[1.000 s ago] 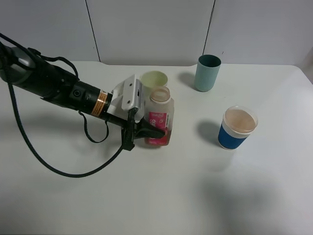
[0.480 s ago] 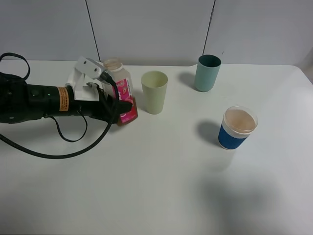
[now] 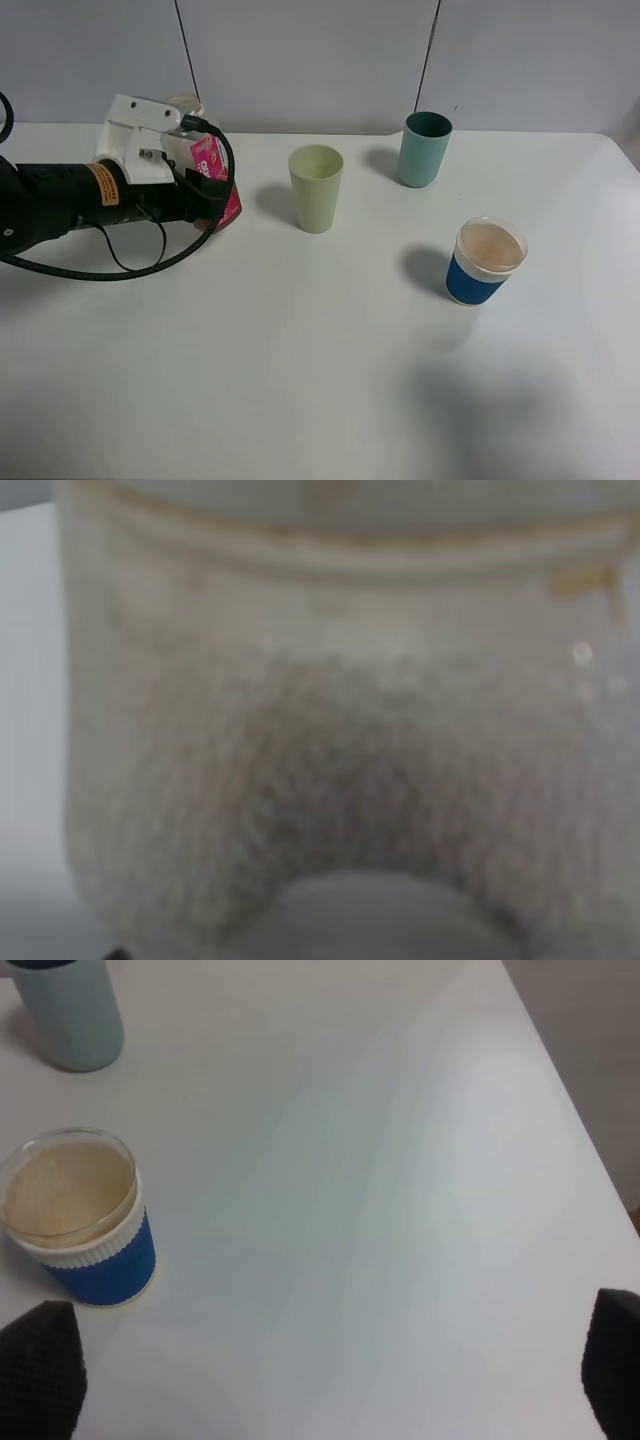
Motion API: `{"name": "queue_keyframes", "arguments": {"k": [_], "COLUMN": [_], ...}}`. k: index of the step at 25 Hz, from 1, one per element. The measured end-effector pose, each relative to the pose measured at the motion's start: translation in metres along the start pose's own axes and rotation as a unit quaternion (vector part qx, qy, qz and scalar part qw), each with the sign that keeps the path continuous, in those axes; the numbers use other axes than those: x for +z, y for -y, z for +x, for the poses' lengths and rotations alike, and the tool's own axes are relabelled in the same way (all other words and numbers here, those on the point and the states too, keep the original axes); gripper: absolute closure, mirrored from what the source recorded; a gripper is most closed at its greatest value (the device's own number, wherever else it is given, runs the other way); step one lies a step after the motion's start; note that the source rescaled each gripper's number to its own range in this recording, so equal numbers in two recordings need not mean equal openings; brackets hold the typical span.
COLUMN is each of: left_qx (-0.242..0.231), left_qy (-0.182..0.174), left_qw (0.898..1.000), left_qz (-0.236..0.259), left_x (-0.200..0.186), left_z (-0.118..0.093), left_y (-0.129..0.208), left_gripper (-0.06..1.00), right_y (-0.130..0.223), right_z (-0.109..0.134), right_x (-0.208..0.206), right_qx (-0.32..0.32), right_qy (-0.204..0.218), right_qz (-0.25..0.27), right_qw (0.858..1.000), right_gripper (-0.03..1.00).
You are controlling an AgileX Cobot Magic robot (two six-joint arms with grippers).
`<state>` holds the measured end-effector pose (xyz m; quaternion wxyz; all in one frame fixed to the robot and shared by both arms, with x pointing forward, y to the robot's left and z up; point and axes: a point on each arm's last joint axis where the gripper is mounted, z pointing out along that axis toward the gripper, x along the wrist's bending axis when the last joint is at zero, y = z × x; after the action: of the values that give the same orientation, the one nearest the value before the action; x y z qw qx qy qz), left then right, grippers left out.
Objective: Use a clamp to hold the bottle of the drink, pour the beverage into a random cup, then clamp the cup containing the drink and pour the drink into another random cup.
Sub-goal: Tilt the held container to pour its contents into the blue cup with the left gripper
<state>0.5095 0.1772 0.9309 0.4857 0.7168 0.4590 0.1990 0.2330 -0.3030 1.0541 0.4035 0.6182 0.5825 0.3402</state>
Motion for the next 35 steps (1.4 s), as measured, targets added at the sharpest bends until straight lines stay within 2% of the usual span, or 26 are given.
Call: {"name": "queue_keyframes", "arguments": {"k": [3,10,14,19,22,24,28,32,35], "left_qx": [0.006,0.065,0.048,0.047,0.061,0.093,0.168,0.220,0.233], "left_qy": [-0.013,-0.020,-0.038,-0.036,-0.061,-0.083,-0.123,-0.138,-0.136], "left_qw": [1.000,0.996,0.996,0.996,0.994,0.991,0.976,0.963,0.960], "left_qz": [0.018,0.054,0.057,0.063,0.061,0.057,0.059,0.074,0.078], "left_x": [0.001,0.004,0.003,0.000,-0.002,-0.004,-0.006,0.002,0.012], "left_z": [-0.014,-0.054,-0.064,-0.082,-0.091,-0.100,-0.116,-0.133,-0.147], "left_y": [0.003,0.016,0.019,0.025,0.027,0.026,0.019,0.011,0.004], "left_gripper": [0.93,0.93,0.93,0.93,0.93,0.93,0.93,0.93,0.93], "right_y": [0.000,0.000,0.000,0.000,0.000,0.000,0.000,0.000,0.000], "right_z": [0.000,0.000,0.000,0.000,0.000,0.000,0.000,0.000,0.000], "right_x": [0.000,0.000,0.000,0.000,0.000,0.000,0.000,0.000,0.000], "right_qx": [0.000,0.000,0.000,0.000,0.000,0.000,0.000,0.000,0.000], "right_qy": [0.000,0.000,0.000,0.000,0.000,0.000,0.000,0.000,0.000], "right_qz": [0.000,0.000,0.000,0.000,0.000,0.000,0.000,0.000,0.000], "right_qw": [1.000,1.000,1.000,1.000,1.000,1.000,1.000,1.000,1.000], "right_gripper": [-0.03,-0.03,-0.03,-0.03,-0.03,-0.03,-0.03,-0.03,-0.03]}}
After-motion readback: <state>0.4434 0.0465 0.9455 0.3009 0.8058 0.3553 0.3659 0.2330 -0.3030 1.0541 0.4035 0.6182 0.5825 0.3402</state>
